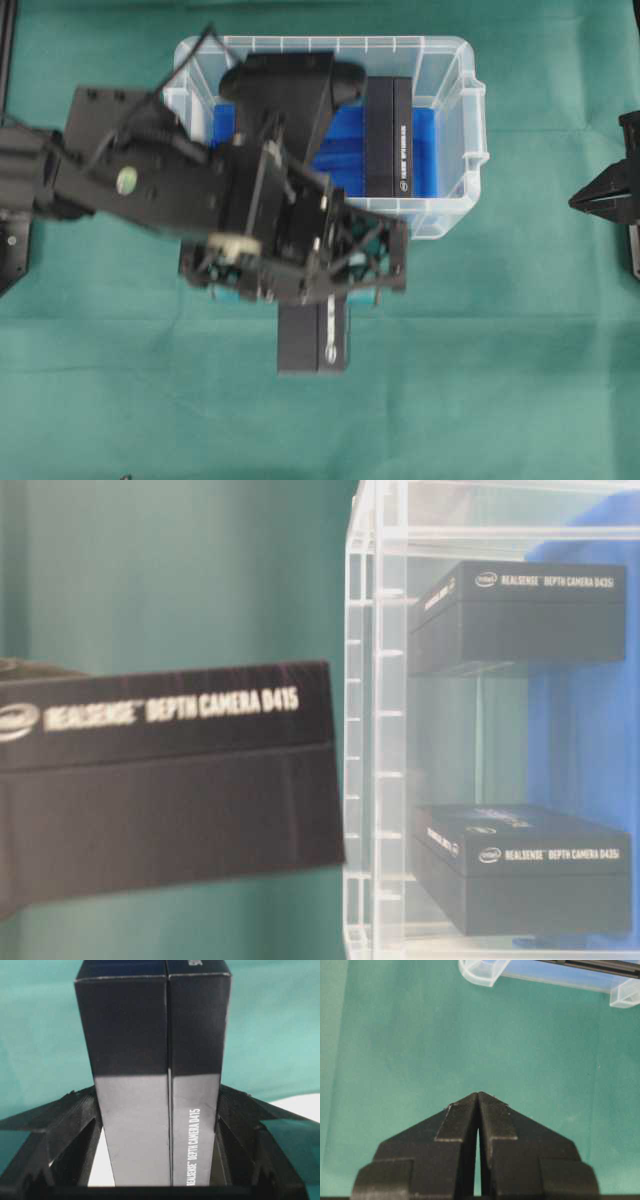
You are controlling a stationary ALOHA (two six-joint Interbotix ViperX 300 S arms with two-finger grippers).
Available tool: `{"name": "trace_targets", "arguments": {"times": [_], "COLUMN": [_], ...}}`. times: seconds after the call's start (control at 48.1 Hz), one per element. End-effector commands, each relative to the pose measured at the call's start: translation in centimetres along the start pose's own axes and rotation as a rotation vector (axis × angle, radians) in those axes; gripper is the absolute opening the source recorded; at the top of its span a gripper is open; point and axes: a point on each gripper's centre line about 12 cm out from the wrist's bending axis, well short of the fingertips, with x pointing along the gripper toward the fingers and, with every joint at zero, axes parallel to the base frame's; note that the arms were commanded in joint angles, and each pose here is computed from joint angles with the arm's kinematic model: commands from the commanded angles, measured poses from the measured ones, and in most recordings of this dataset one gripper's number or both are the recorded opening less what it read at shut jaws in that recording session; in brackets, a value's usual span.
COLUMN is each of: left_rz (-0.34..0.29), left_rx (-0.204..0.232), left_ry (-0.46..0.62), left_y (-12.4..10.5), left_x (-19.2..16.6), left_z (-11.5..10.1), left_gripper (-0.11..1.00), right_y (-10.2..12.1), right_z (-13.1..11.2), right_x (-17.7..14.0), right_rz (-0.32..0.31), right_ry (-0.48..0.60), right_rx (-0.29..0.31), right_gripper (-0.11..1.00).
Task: Take the box out of the case with the left arm.
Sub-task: 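Carry the box over the front case wall toward the table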
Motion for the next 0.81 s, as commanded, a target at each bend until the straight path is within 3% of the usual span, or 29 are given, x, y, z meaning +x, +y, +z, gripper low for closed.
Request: {"name": "trace_targets", "arguments": {"times": [0.0,0.187,0.478,0.789], "left_rz": [-0.068,-0.069,-0.061,0.004], "left_rx": [-0.005,-0.008,-0.006,0.012], "left_ry": [0.014,0.023,0.022,0.007], "left_y": [0.6,0.7,0.9,1.7], "left_x": [-2.8,-2.8,-2.6,2.2], "left_z": [-0.7,-2.1,-2.4,-3.4], "left_gripper": [0.62,0.62,0.62,0.62], "right_y": [-0.1,-0.1,-0.1,-0.1], "right_z": [0.9,0.9,0.8,0.8], "right_x": [-0.5,-0.5,-0.5,-0.5], "right_rz": [-0.001,-0.001,-0.002,-0.002], "right_ry": [-0.024,-0.020,-0.017,-0.017], "right_rx": [0.006,0.004,0.004,0.006], "right_gripper": [0.00,0.00,0.00,0.00]}}
